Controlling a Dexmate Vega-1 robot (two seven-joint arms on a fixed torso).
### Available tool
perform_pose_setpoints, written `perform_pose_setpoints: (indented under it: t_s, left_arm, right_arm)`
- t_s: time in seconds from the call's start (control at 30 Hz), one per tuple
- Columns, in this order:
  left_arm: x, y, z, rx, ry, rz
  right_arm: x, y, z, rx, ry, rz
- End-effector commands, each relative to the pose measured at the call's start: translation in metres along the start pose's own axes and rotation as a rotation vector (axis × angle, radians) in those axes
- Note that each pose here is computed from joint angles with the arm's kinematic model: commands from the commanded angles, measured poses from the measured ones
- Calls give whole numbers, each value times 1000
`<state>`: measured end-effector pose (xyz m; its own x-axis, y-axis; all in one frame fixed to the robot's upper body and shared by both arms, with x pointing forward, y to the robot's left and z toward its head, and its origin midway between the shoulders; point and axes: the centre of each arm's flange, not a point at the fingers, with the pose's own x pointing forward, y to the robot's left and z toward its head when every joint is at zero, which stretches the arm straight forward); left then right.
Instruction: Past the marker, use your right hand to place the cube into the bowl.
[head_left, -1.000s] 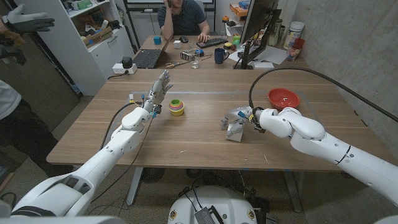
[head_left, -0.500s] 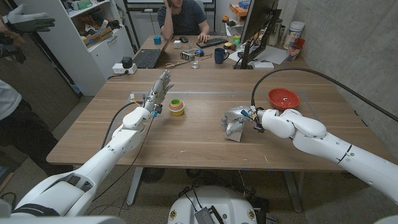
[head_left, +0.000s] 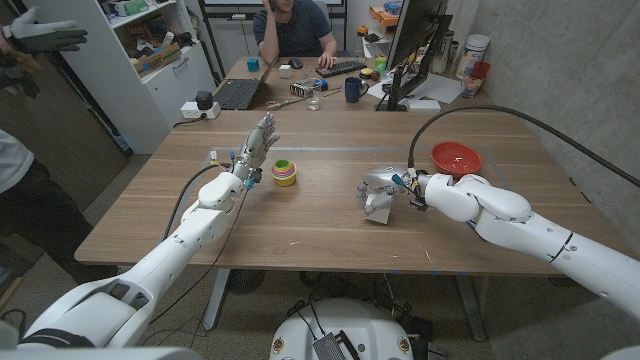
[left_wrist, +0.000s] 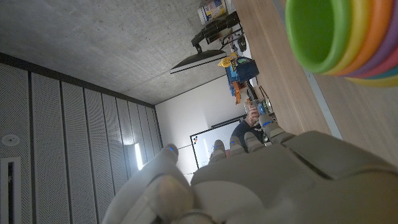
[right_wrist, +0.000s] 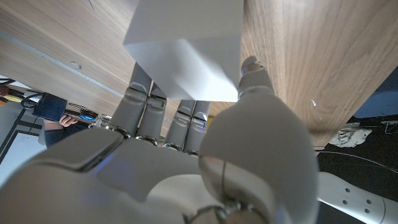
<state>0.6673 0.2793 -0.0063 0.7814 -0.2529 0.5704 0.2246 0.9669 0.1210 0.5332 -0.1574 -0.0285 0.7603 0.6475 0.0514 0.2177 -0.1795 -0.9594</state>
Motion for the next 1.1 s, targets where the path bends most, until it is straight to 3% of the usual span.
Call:
perform_pose_setpoints:
  t_s: [0.03, 0.43, 1.1]
  left_arm:
    - [-2, 0, 1, 1, -4, 2]
    - [0, 1, 1, -1, -3, 5]
    - [2, 2, 4, 22, -15, 9]
  right_arm:
    - [-6, -14, 0, -25, -2, -34]
    - [-8, -31, 0, -49, -13, -65]
    - [4, -55, -3, -91, -24, -109]
